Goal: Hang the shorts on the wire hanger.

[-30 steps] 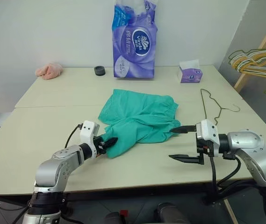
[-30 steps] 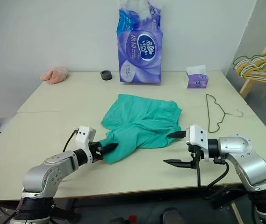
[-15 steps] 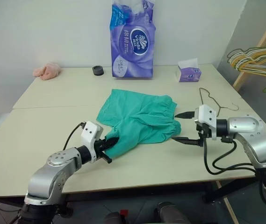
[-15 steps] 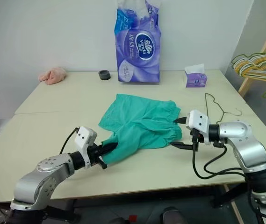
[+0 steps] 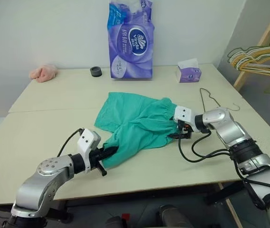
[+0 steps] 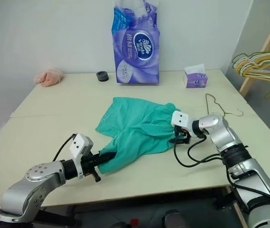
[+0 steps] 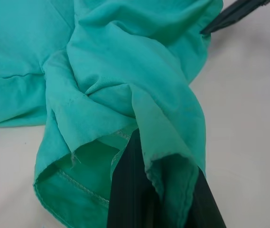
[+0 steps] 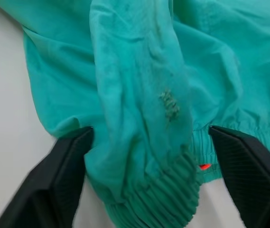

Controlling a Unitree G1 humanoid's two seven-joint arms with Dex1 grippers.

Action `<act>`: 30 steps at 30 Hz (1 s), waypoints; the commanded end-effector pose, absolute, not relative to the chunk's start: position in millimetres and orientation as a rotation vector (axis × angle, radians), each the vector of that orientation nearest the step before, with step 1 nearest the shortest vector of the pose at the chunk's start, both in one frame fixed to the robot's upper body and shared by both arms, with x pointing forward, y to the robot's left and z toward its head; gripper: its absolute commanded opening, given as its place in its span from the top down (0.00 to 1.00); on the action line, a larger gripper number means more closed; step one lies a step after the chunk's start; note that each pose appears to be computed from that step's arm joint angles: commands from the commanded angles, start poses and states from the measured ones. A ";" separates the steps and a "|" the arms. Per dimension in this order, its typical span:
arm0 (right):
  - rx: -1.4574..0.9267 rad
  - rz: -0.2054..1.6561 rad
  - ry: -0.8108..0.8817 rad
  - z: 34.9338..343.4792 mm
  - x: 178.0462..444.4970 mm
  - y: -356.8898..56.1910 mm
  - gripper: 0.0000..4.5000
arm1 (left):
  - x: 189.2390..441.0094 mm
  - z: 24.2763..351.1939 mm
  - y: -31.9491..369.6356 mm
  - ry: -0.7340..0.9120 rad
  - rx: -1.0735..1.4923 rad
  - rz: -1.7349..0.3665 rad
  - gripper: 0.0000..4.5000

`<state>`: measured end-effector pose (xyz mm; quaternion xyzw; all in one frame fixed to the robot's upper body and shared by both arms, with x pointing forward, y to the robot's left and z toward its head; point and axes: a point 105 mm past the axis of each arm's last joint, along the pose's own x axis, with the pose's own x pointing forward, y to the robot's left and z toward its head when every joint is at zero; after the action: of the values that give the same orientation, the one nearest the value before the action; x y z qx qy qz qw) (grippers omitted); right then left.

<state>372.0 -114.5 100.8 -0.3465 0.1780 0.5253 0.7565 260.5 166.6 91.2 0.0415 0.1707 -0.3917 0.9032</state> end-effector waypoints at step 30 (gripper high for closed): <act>-0.713 1.165 0.345 111.2 365.5 -106.0 1.00 | 280.9 92.7 185.5 0.402 -0.146 -0.590 0.01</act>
<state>364.7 -109.0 97.2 -0.3268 0.1843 0.5334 0.7581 276.8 183.5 90.1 -0.0837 0.1927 -0.2942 0.9324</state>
